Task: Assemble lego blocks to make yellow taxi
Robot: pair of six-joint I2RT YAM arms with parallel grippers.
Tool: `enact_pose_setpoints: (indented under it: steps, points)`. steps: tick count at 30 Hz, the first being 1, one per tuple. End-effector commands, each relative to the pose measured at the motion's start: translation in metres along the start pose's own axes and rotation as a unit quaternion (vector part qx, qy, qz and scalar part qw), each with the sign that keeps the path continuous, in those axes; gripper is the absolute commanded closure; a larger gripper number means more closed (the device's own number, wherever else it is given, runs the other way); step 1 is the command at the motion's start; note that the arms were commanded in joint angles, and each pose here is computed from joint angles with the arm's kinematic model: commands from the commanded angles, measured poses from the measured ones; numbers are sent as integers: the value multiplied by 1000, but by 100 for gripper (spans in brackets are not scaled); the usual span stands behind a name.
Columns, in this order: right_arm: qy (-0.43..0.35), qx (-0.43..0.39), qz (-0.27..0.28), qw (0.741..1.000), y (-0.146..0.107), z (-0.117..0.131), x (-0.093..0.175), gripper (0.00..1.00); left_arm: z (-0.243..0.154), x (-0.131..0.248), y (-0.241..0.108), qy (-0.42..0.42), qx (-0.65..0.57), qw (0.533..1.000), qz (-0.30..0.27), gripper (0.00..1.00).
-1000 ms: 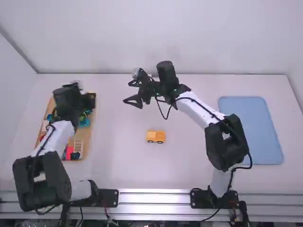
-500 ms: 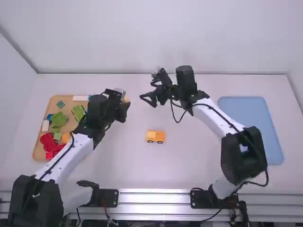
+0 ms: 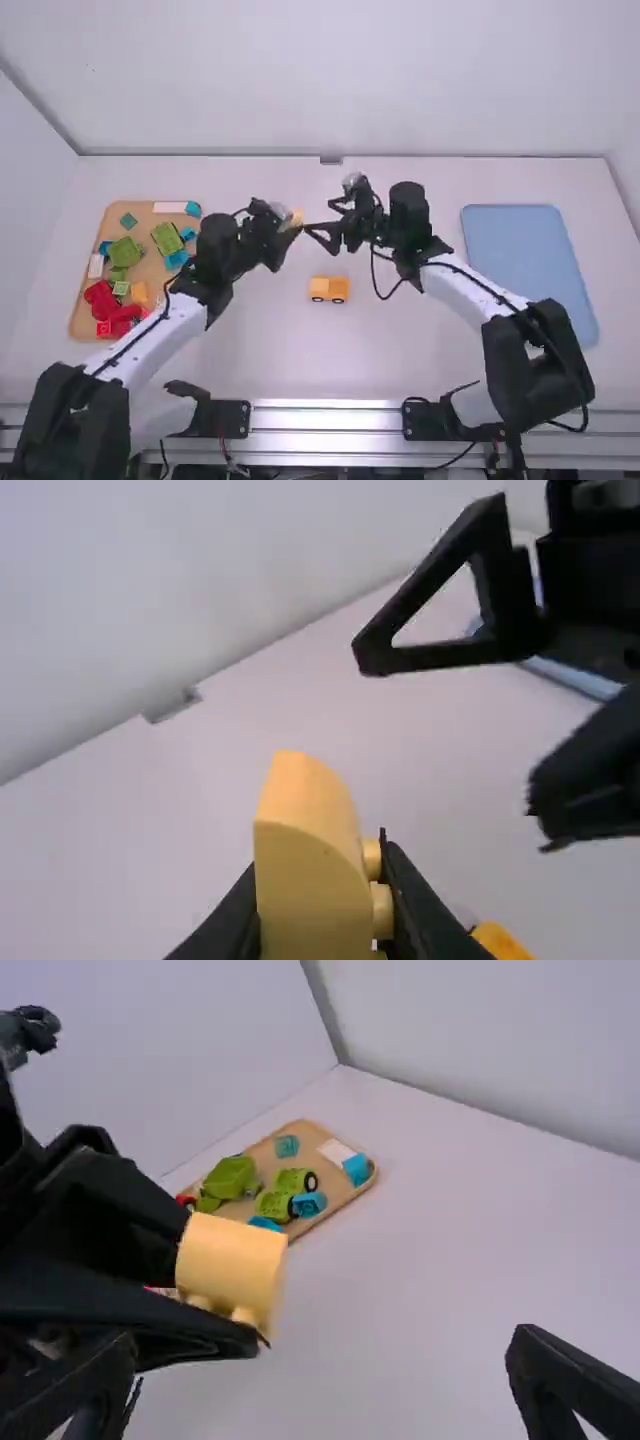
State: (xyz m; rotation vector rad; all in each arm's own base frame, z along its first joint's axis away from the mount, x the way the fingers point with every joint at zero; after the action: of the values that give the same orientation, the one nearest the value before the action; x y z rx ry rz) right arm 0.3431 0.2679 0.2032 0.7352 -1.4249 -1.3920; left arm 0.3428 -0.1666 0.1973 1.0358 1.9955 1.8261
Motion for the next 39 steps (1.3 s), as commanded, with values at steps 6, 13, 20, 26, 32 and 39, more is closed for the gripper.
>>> enact_pose_setpoints:
  steps: [6,13,20,26,32,39]
  points:
    - [28,-30,-3,999,3,10,-5,9,-19,-17,-21,-38,-16,999,19,98]
    - [36,-64,7,997,-6,8,-2,15,-27,-26,-23,-52,-22,998,13,98]
    - [43,-71,14,996,-9,11,-2,21,-31,-32,-25,-75,-20,997,6,98]
    - [50,-70,22,996,-12,16,-5,28,-34,-37,-24,-82,-12,997,-2,98]
    - [43,-71,27,996,-17,16,-10,36,-32,-40,-23,-82,-11,997,-8,98]
    - [47,-76,30,996,-18,17,-9,55,-30,-42,-25,-80,-3,997,-8,98]
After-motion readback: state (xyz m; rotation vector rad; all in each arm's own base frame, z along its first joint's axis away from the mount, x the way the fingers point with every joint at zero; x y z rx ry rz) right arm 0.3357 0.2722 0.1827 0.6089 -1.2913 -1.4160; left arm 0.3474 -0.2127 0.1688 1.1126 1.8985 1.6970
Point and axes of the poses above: each hand's point on the last joint's axis, 136 mm out from that joint toward the fingers, its own x axis back along the fingers, its own z axis along the line the jaws close on, y = z × x, the point moved 1 cm from there along x, back along the fingers, and after that the axes turned 14 degrees about x, right-handed, at the moved point
